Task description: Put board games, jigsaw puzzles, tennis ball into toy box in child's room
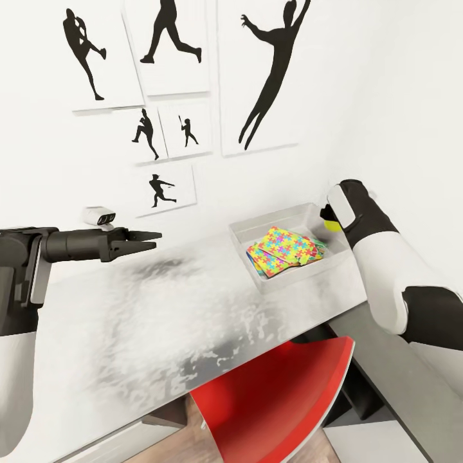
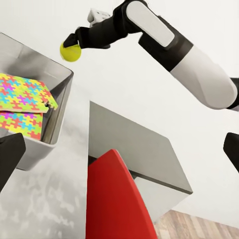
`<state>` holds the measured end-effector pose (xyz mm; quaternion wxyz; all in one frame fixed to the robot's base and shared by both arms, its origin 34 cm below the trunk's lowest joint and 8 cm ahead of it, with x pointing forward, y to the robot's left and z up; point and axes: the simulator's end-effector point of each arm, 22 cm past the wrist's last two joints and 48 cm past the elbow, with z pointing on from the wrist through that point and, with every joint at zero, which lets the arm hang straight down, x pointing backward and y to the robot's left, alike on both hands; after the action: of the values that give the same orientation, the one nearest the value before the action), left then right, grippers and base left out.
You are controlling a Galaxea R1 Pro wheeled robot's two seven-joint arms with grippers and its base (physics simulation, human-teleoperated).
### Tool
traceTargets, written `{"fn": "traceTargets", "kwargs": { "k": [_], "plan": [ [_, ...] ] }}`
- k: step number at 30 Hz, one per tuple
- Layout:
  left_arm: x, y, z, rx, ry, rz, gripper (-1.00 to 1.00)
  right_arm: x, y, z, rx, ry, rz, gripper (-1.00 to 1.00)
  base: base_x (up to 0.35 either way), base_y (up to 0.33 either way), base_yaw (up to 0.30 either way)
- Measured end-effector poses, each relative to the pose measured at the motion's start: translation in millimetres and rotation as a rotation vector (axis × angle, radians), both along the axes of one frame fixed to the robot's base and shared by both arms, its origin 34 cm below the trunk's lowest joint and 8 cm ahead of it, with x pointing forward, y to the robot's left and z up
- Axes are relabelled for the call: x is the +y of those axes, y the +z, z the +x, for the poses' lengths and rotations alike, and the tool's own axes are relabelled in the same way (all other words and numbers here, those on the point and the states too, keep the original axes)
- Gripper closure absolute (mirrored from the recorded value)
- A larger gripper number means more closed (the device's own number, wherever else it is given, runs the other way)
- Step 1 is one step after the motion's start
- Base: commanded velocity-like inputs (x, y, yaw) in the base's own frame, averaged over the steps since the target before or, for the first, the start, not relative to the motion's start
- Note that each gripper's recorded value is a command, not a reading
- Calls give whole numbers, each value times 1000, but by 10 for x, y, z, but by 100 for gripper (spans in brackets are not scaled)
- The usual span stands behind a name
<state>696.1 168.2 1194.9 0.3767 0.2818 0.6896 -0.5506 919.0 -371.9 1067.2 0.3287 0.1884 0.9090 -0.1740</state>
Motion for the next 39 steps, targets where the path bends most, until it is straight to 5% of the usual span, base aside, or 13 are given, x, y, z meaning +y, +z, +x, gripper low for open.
{"fn": "traceTargets", "kwargs": {
  "k": [39],
  "plan": [
    [1, -333, 105, 57, 0, 0, -100, 16, -582, -2, 72, -1, 24, 100, 0, 0, -4]
  ]
}}
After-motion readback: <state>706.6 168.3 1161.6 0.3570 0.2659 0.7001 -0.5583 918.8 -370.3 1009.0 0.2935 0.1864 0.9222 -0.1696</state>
